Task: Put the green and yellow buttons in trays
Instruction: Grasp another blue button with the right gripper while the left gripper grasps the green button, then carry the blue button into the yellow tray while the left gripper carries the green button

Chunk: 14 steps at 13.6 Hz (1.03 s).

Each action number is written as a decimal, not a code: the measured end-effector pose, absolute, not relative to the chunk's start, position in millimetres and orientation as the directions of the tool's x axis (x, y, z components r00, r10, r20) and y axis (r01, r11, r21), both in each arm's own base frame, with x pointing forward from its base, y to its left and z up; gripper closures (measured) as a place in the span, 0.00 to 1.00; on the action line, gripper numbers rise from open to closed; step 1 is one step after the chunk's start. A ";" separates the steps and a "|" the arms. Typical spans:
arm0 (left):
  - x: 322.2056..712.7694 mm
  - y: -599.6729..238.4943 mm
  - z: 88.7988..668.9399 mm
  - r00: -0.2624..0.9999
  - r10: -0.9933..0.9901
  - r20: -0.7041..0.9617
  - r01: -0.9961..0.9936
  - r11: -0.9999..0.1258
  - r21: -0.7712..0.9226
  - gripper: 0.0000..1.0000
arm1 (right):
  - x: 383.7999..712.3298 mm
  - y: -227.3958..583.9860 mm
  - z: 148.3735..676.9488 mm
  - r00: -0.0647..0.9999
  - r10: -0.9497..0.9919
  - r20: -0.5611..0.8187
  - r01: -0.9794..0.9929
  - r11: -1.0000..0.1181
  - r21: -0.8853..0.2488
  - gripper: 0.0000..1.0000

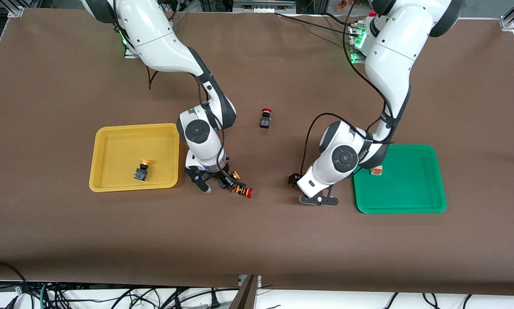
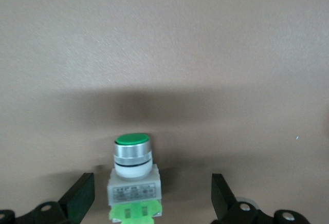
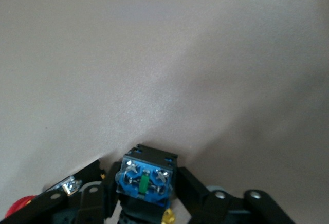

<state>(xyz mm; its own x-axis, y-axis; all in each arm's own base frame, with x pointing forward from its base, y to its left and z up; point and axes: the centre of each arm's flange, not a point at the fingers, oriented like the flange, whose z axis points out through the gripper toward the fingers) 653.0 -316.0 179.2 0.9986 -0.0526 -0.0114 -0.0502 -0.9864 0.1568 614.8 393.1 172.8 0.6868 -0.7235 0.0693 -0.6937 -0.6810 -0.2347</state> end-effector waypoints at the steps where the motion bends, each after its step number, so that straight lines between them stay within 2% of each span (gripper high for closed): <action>1: 652.2 -314.3 175.5 0.999 -0.051 -0.017 -0.048 -0.987 0.153 0.00 | 616.2 394.0 175.2 0.687 -0.723 0.071 -0.692 -0.681 -0.240 0.54; 2: 652.7 -310.9 173.1 0.999 -0.047 -0.020 -0.043 -0.988 0.148 0.07 | 617.5 393.6 176.5 0.696 -0.714 0.076 -0.682 -0.690 -0.241 0.54; 4: 653.4 -307.7 172.0 0.999 -0.043 -0.022 -0.039 -0.989 0.145 0.32 | 623.2 386.3 178.8 0.771 -0.628 0.106 -0.598 -0.771 -0.217 0.56; 6: 654.3 -305.3 173.1 0.999 -0.041 -0.025 -0.037 -0.989 0.140 0.53 | 633.0 365.6 184.7 0.866 -0.489 0.109 -0.473 -0.870 -0.139 0.56; 7: 655.0 -303.0 175.3 0.999 -0.039 -0.034 -0.034 -0.990 0.136 0.59 | 640.3 348.6 193.7 0.900 -0.425 0.102 -0.416 -0.904 -0.096 0.56; 10: 658.6 -280.9 197.9 0.992 -0.026 -0.124 -0.016 -0.996 0.083 0.59 | 665.5 278.7 237.9 0.965 -0.253 0.062 -0.254 -0.967 0.001 0.58; 14: 668.8 -215.9 279.5 0.983 -0.045 -0.180 -0.053 -0.998 -0.038 0.59 | 686.3 159.2 273.7 0.993 -0.113 0.017 -0.114 -0.993 0.018 0.58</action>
